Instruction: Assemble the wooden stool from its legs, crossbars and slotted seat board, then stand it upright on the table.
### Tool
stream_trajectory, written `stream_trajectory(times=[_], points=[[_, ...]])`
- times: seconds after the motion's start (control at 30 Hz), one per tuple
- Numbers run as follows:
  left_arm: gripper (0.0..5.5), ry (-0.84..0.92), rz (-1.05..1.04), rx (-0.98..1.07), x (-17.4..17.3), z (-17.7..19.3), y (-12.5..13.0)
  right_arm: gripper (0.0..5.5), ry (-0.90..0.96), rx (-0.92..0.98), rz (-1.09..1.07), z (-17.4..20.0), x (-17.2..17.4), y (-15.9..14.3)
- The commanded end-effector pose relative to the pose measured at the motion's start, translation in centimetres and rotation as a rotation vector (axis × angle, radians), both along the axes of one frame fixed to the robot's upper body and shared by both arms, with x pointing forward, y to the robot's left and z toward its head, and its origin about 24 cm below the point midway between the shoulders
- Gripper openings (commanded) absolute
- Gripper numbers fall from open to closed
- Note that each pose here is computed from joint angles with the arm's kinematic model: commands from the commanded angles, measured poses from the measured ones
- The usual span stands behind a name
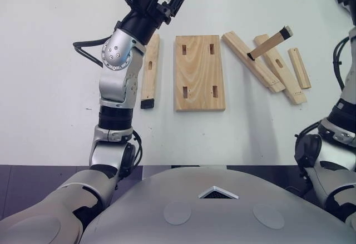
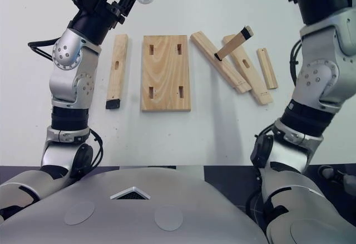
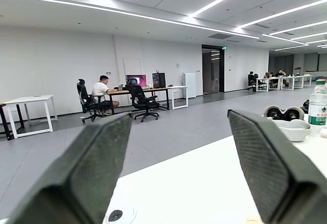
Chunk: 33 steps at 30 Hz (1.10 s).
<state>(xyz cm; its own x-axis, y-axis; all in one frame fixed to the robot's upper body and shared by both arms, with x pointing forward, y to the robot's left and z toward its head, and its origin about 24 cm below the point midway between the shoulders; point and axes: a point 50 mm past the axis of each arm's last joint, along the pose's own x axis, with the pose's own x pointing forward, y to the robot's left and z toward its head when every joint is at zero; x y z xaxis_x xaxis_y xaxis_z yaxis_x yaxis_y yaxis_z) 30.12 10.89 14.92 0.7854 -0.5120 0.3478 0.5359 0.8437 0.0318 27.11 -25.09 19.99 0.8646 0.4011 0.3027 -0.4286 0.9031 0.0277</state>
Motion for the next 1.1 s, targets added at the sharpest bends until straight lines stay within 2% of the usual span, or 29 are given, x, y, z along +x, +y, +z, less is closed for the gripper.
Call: stream_trajectory(times=[0.03, 0.2, 0.3, 0.37, 0.4, 0.47, 0.67, 0.9, 1.1], points=[[3.43, -0.002, 0.019, 0.018, -0.1, 0.0, 0.3, 3.14, 0.111, -0.036, 0.022, -1.1, -3.1, -2.2], [3.43, -0.006, 0.025, 0.028, 0.1, 0.1, 0.6, 3.14, 0.295, -0.044, 0.105, -4.0, -6.2, -3.3], [3.43, -0.008, 0.024, 0.041, 0.3, 0.2, 0.6, 3.14, 0.422, -0.088, 0.117, -6.4, -6.5, -3.1], [3.43, -0.007, 0.027, 0.048, 0.5, 0.2, 0.7, 3.14, 0.541, -0.189, 0.111, -8.5, -6.0, -2.8], [3.43, -0.007, 0.027, 0.049, 0.6, 0.2, 0.6, 3.39, 0.583, -0.228, 0.118, -9.4, -5.6, -2.5], [3.43, -0.008, 0.023, 0.052, 0.7, 0.2, 0.5, 3.83, 0.621, -0.286, 0.143, -10.4, -4.6, -1.8], [3.43, -0.008, 0.021, 0.049, 0.7, 0.1, 0.2, 3.83, 0.711, -0.381, 0.169, -12.6, -2.4, -1.1], [3.43, -0.005, 0.017, 0.046, 0.7, 0.0, 0.0, 3.83, 0.842, -0.42, 0.197, -16.0, -1.3, -1.3], [3.43, -0.006, 0.015, 0.049, 0.8, 0.1, 0.0, 3.83, 0.829, -0.479, 0.241, -16.7, -1.1, -0.8]])
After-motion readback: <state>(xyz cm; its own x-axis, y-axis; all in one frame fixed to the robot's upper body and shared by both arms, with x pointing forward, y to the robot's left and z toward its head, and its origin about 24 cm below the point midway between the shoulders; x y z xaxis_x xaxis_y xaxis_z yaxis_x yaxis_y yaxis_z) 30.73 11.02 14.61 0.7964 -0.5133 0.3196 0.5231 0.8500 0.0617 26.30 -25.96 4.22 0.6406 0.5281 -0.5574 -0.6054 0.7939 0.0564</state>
